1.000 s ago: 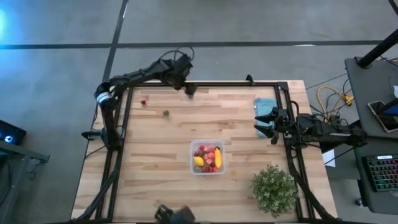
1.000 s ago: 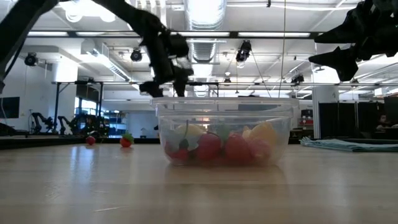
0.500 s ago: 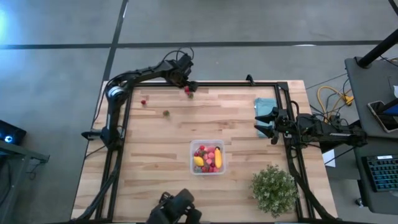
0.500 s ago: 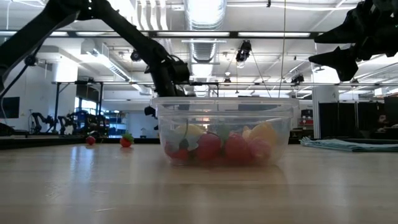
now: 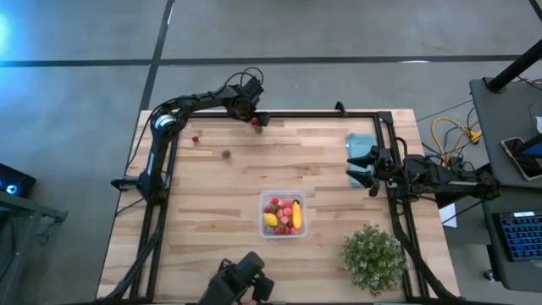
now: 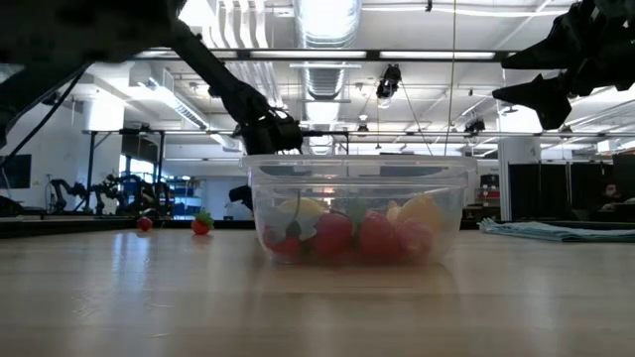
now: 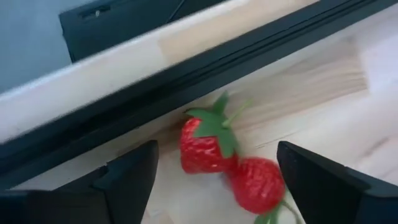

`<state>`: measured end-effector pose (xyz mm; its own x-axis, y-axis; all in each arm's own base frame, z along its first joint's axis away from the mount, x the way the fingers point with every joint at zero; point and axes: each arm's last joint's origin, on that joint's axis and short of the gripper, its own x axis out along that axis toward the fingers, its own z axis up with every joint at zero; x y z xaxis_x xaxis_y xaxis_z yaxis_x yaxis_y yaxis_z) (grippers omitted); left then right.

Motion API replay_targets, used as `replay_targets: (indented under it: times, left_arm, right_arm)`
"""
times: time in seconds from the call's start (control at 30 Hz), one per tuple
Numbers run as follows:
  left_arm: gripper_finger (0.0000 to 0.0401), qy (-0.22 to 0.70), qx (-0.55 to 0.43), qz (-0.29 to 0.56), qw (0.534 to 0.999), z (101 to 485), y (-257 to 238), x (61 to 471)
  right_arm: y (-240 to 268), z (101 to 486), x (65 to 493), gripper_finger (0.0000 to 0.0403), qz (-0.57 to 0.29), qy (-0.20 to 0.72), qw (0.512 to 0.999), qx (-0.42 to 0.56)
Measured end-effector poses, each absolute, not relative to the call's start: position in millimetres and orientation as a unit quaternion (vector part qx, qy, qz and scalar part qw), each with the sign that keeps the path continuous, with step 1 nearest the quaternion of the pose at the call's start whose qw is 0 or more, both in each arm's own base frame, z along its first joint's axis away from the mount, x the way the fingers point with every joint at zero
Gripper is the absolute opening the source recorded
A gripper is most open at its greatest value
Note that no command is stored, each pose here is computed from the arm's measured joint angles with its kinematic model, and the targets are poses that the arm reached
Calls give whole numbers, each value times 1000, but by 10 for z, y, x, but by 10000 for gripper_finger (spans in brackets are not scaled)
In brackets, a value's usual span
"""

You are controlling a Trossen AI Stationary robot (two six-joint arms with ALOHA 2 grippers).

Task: Pick and placing Produce into tupperware
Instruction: Put the red strawberry into the transparent bin

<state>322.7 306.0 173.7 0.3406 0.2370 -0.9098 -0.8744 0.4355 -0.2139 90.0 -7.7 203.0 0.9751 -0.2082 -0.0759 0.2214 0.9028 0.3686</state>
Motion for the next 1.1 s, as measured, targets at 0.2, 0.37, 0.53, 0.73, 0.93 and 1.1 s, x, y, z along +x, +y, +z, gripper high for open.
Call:
replay_targets:
  times: [0.2,0.37,0.53,0.73,0.93,1.1]
  left_arm:
    - [266,433,-375,385,724,1683,3077,3212]
    - [225,425,-367,395,727,1698,3104,3215]
    - [192,427,-367,396,725,1686,3106,3201]
    - [162,427,-366,396,726,1686,3106,3204]
    - [137,427,-368,392,727,1686,3105,3205]
    - [129,425,-370,336,755,1786,3025,3278]
  right_arm:
    - [-77,2030,900,252,-110,17,975,191]
    - [-77,2030,900,253,-110,17,975,191]
    - [-77,2030,900,248,-110,17,975,191]
    - [-77,2030,900,249,-110,17,975,191]
    - [-77,2030,900,250,-110,17,975,191]
    - [-77,2030,900,247,-110,17,975,191]
